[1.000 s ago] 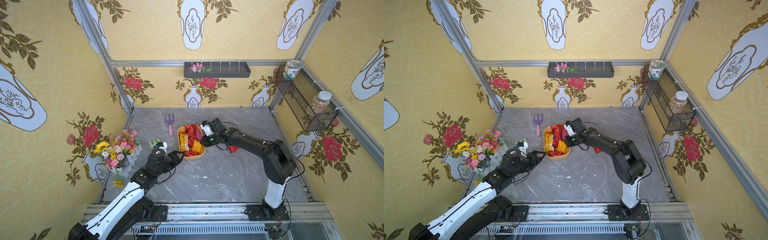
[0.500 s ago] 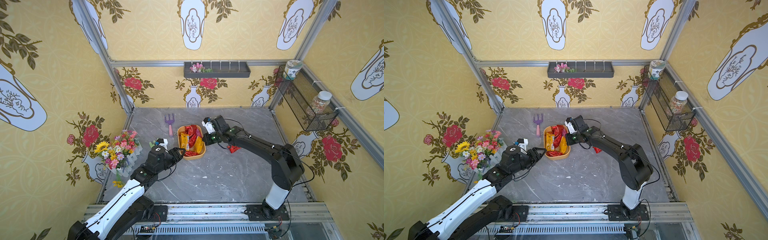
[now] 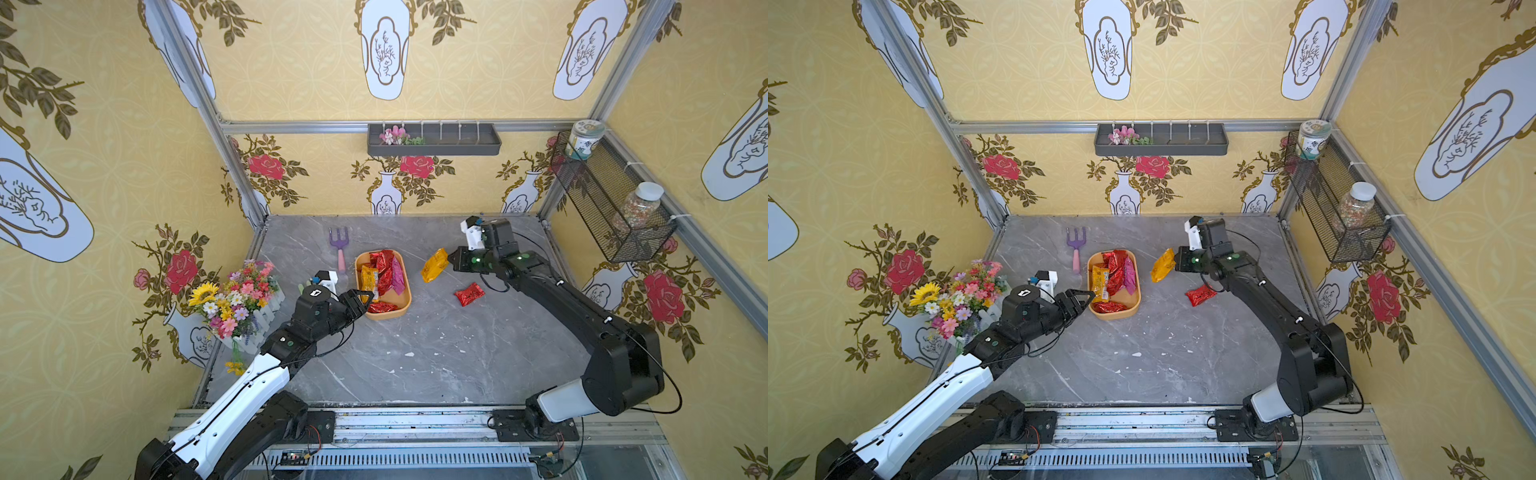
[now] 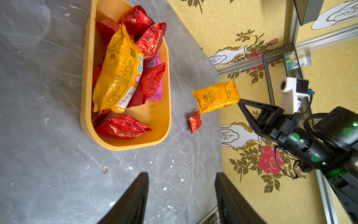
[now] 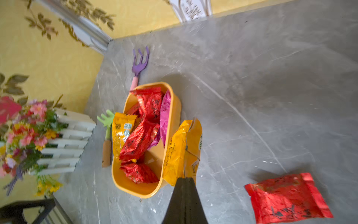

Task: Take the tea bags out of the storage box
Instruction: Pick up the tea bag from the storage box, then place the tea bag at the center of the board.

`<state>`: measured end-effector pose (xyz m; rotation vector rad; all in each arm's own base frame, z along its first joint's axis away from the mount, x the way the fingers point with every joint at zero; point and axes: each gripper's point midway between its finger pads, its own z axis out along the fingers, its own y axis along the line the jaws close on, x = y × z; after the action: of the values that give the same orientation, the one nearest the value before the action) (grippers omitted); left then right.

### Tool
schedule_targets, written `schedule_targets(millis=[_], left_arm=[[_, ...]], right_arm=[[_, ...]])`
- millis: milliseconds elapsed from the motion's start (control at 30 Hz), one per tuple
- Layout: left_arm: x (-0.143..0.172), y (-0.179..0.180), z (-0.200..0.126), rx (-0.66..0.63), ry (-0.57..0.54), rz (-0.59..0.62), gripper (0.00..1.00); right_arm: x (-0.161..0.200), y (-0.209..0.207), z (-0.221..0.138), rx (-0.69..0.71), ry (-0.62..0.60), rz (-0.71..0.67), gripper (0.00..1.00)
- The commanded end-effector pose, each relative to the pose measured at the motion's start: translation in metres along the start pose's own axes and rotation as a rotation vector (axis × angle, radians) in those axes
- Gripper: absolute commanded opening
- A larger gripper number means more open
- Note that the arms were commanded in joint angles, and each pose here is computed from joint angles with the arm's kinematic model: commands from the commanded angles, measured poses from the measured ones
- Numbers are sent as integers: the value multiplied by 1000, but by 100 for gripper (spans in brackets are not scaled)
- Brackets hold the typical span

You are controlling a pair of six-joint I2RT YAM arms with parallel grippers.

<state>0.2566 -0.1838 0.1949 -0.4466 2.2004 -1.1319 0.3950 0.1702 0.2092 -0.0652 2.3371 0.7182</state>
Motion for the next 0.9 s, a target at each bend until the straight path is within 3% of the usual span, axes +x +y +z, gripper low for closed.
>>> schedule_targets(millis=[0, 300, 600, 867], left_arm=[[0, -5, 1, 28, 6, 10, 61], [5, -2, 1, 33, 21, -2, 60], [8, 4, 0, 20, 21, -6, 60], [10, 7, 2, 15, 30, -10, 60]], right_arm=[[-14, -17, -3, -53, -39, 98, 0], [-9, -87, 40, -34, 24, 250, 0], [6, -110, 71, -10, 100, 264, 0], [15, -130, 78, 52, 119, 259, 0]])
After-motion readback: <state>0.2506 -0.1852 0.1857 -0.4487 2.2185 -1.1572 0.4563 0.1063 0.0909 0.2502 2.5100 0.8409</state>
